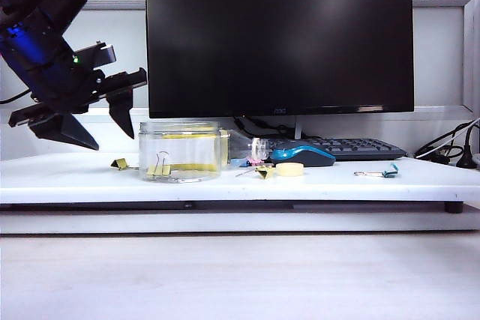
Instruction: Pick up the clips with the largest number of clips of the same color on the table and place them in a round transparent plastic box.
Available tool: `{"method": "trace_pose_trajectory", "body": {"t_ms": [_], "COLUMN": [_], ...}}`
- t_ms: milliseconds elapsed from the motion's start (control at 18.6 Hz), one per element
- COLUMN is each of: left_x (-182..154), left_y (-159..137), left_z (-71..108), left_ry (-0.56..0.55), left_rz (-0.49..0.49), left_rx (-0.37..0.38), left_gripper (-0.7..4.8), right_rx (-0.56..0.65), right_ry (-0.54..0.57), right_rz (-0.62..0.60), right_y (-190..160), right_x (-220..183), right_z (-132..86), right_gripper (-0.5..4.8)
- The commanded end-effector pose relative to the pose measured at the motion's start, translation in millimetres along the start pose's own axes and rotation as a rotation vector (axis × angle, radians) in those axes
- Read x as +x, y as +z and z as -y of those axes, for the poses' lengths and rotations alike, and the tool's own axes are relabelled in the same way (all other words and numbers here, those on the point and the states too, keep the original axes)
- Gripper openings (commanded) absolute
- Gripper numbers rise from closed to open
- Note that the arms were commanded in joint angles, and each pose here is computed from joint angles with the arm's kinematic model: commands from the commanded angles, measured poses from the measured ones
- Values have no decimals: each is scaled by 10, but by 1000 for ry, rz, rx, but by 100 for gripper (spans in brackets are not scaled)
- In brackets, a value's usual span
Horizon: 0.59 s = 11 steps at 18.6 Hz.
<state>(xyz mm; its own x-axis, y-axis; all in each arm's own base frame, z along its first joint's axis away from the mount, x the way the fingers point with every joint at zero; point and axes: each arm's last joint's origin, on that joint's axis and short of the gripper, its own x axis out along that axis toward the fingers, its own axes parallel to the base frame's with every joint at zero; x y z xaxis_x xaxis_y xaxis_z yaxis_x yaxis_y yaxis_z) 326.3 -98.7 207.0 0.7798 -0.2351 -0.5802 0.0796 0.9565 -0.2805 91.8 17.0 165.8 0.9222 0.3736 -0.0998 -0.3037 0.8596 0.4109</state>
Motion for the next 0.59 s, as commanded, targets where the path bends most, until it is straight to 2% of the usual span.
{"method": "trace_pose_trajectory", "body": {"t_ms": [54,269,591], "left_x": [49,130,135], "left_y": [-40,-126,-93], "left_z": [1,-24,-21], "left_ry": [-37,-36,-17], "left_rz": [-41,-99,-73], "left_rx": [11,38,92], "left_gripper": [287,287,286], "right_rx": [-6,-4,-4], "right_ry": [8,6,6], "right_rz": [4,1,0], "right_y": [14,10,10], "right_x": [-5,-5,-5], "right_z": [-9,-8,-8], "right_gripper": [30,30,30]}}
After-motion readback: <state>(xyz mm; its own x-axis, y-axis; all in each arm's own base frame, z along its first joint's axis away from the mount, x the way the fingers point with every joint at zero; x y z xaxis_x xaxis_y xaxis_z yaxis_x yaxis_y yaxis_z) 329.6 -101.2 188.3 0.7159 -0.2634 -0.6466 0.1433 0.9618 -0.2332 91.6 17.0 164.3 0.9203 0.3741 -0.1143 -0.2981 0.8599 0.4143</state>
